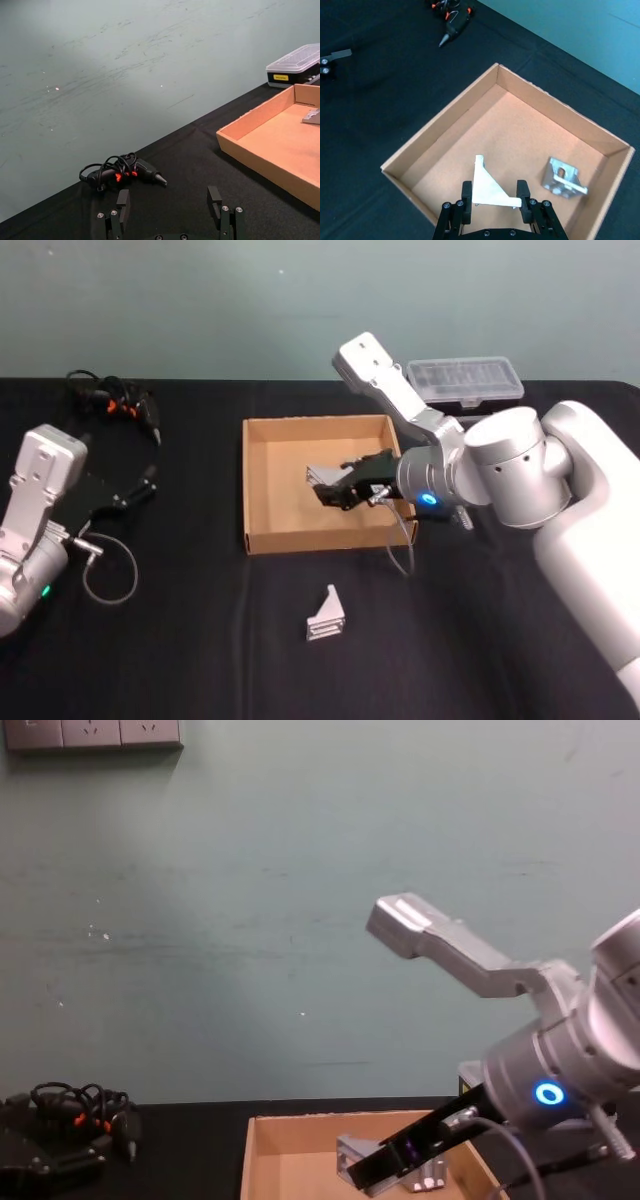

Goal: Use one hand to pick up the angle iron from the table and place it into the box.

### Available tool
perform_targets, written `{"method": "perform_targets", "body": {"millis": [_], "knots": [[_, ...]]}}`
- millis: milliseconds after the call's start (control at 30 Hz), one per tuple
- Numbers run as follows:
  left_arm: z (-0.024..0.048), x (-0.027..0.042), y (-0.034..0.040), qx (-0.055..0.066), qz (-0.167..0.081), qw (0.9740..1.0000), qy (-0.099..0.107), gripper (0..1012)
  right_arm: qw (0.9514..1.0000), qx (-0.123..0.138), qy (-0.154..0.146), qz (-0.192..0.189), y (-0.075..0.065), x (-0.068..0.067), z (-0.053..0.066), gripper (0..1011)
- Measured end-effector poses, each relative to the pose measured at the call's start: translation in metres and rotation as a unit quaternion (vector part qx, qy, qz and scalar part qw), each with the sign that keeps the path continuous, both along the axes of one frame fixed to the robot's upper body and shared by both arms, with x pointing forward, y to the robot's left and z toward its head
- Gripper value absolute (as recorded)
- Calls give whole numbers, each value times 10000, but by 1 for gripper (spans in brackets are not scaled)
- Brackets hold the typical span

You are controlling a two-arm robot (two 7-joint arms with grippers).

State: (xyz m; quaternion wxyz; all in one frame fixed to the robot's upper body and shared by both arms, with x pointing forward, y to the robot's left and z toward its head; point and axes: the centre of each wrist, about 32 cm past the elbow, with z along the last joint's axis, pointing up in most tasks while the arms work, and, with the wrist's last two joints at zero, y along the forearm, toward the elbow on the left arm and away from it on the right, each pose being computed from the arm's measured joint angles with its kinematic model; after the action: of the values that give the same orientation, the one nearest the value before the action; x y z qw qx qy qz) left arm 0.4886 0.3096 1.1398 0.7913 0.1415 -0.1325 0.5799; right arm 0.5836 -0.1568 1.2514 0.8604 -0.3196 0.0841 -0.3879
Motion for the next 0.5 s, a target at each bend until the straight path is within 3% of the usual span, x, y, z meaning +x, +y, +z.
{"method": "perform_targets", "body": {"millis": [200, 500], "knots": [[0, 0, 0, 0, 0, 10000, 0, 1011, 10000, -84, -18, -37, 106, 101, -89, 544], [0, 0, 0, 0, 0, 10000, 0, 1011, 9998, -105, 87, -139, 143, 208, -199, 544]]}}
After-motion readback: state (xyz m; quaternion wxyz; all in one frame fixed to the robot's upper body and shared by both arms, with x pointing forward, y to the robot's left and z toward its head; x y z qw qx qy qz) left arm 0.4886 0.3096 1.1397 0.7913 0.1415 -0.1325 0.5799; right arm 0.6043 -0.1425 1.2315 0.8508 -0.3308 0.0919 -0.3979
